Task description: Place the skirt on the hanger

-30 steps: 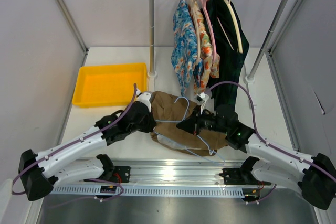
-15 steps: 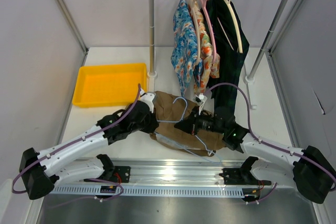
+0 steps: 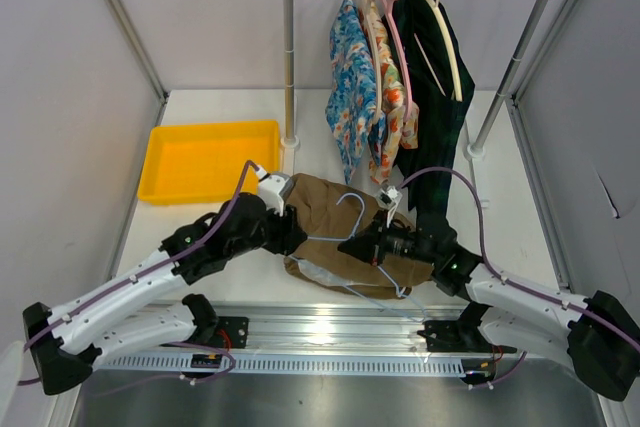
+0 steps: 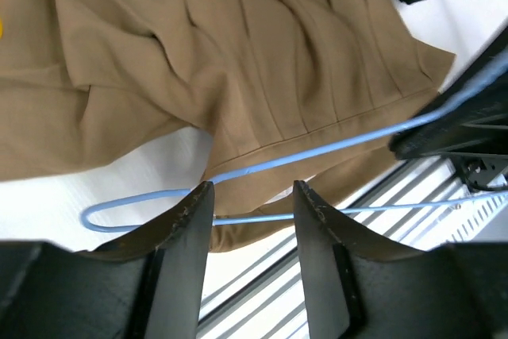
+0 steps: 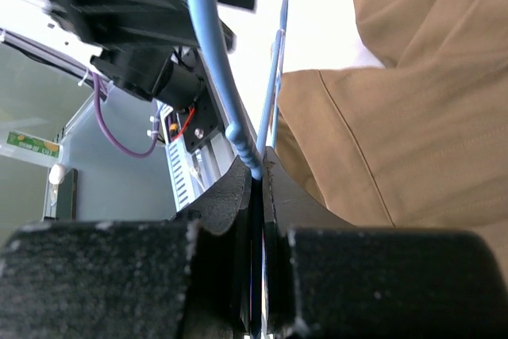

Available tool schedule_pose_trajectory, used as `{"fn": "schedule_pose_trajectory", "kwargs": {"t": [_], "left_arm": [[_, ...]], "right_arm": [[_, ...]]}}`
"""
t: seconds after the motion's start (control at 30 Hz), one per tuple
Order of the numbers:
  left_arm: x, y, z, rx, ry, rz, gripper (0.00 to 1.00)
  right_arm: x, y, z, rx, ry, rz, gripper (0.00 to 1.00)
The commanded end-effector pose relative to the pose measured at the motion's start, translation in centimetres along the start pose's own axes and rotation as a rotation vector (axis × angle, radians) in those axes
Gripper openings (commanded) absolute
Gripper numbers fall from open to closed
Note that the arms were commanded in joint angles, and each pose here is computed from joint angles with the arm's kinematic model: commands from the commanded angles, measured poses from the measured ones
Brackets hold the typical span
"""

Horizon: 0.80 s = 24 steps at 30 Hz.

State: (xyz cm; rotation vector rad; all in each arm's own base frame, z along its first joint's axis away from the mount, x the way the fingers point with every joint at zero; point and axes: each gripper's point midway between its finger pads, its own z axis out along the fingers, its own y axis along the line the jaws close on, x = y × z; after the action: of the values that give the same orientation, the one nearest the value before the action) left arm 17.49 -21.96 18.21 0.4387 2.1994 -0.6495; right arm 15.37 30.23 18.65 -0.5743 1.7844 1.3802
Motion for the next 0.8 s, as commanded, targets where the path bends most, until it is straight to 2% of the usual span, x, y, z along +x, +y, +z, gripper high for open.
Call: {"fn": "schedule_pose_trajectory", "kwargs": {"t": [0.0,0.07,0.17,0.2,0.33,0.57,0.77], "left_arm": [[-2.7,-1.8,-1.6,0.086,-0.080,0.067,0.52],[-3.2,-2.4,-1.7,0.122,-0.099,0.104,0.56],[-2.6,-4.3,-0.5,0.231,-0.072,0.168,0.58],[-1.7,-5.1,0.2,0.282,-0.025,0.187,0.58],[-0.6,-6.0,2.3,0.349,0.010,0.253,0.60],[-0.6,-7.2,4.0,0.428,0.051,0.251,0.60],[1.6,-8.2,5.3,0.522,0.162,0.271,0.57]], "right_arm": [[-0.5,0.8,-0.4,-0.041,-0.027,-0.008,0.00],[-0.3,0.9,-0.6,-0.048,-0.024,-0.006,0.00],[-0.3,0.8,-0.8,-0.051,-0.025,-0.007,0.00],[-0.2,0.8,-0.9,-0.052,-0.025,-0.007,0.00],[-0.3,0.7,-1.1,-0.057,-0.031,-0.004,0.00],[0.1,0.2,-1.4,-0.046,-0.029,-0.002,0.00],[-0.1,-0.5,-1.9,-0.026,-0.049,-0.001,0.00]]}}
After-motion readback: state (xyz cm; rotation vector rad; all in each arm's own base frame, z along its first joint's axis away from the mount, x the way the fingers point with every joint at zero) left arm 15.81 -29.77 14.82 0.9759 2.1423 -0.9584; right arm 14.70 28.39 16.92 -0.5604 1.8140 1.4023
